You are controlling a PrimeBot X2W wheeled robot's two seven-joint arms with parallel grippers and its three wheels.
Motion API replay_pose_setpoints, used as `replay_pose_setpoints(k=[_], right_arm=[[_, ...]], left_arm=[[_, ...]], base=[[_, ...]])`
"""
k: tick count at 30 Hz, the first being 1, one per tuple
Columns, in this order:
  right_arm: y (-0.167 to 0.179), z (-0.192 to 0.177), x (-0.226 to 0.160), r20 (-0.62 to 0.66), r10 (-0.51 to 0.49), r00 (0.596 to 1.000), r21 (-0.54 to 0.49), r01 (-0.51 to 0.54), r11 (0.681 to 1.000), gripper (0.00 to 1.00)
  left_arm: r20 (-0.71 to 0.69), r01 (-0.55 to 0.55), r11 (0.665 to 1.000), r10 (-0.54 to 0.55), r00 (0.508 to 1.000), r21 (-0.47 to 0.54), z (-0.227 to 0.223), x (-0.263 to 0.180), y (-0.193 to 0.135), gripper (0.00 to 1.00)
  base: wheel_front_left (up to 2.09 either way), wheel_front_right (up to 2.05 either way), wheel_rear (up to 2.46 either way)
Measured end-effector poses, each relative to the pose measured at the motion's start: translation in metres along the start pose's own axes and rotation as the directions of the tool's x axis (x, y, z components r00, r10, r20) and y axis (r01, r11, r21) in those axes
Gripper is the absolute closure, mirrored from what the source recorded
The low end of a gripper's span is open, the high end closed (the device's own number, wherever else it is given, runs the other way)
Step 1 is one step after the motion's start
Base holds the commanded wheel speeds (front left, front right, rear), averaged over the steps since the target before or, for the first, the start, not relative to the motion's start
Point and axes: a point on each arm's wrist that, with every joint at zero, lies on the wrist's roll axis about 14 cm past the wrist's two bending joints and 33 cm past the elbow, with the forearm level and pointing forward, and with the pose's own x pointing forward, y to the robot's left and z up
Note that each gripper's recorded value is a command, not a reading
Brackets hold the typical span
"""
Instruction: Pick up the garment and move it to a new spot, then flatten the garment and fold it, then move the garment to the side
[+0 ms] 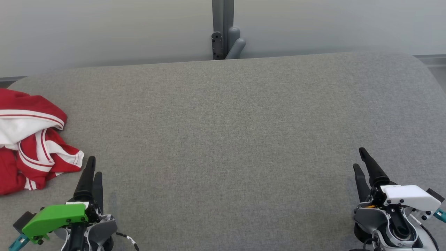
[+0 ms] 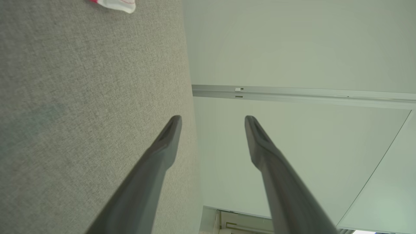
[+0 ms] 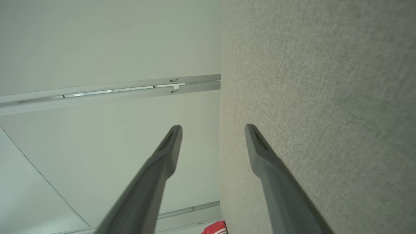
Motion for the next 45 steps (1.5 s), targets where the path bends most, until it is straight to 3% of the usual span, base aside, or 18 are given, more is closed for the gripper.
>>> replay_pose_setpoints(k=[9, 16, 21, 30, 42, 45], right_arm=[[0.004, 0.002, 0.002, 0.012, 0.007, 1.0, -0.111, -0.006, 0.994, 0.0], [0.005, 0.001, 0.003, 0.01, 0.008, 1.0, -0.274, -0.005, 0.962, 0.0], [0.006, -0.001, 0.004, 0.004, 0.01, 1.0, -0.392, -0.008, 0.92, 0.0], [0.006, -0.007, 0.004, -0.008, 0.014, 1.0, -0.556, -0.016, 0.831, 0.0], [0.01, -0.005, 0.002, -0.007, 0.036, 0.999, -0.705, -0.031, 0.709, 0.0], [0.011, -0.005, 0.001, -0.007, 0.042, 0.999, -0.722, -0.034, 0.691, 0.0]], left_arm=[[0.024, -0.021, 0.994, 0.018, 1.0, 0.109, 0.001, 0.0, 0.006, 0.0], [0.05, -0.03, 0.965, 0.018, 0.999, 0.26, 0.005, 0.0, 0.006, 0.0], [0.055, -0.03, 0.923, 0.01, 0.998, 0.385, 0.005, 0.0, 0.006, 0.0], [0.035, -0.033, 0.817, 0.015, 0.999, 0.576, -0.005, 0.0, 0.009, 0.0], [0.027, -0.031, 0.673, 0.016, 1.0, 0.739, -0.009, 0.0, 0.013, 0.0], [0.026, -0.028, 0.656, 0.012, 1.0, 0.754, -0.01, -0.001, 0.013, 0.0]], base=[[0.0, 0.0, 0.0], [0.0, 0.0, 0.0], [0.0, 0.0, 0.0], [0.0, 0.0, 0.0], [0.0, 0.0, 0.0], [0.0, 0.0, 0.0]])
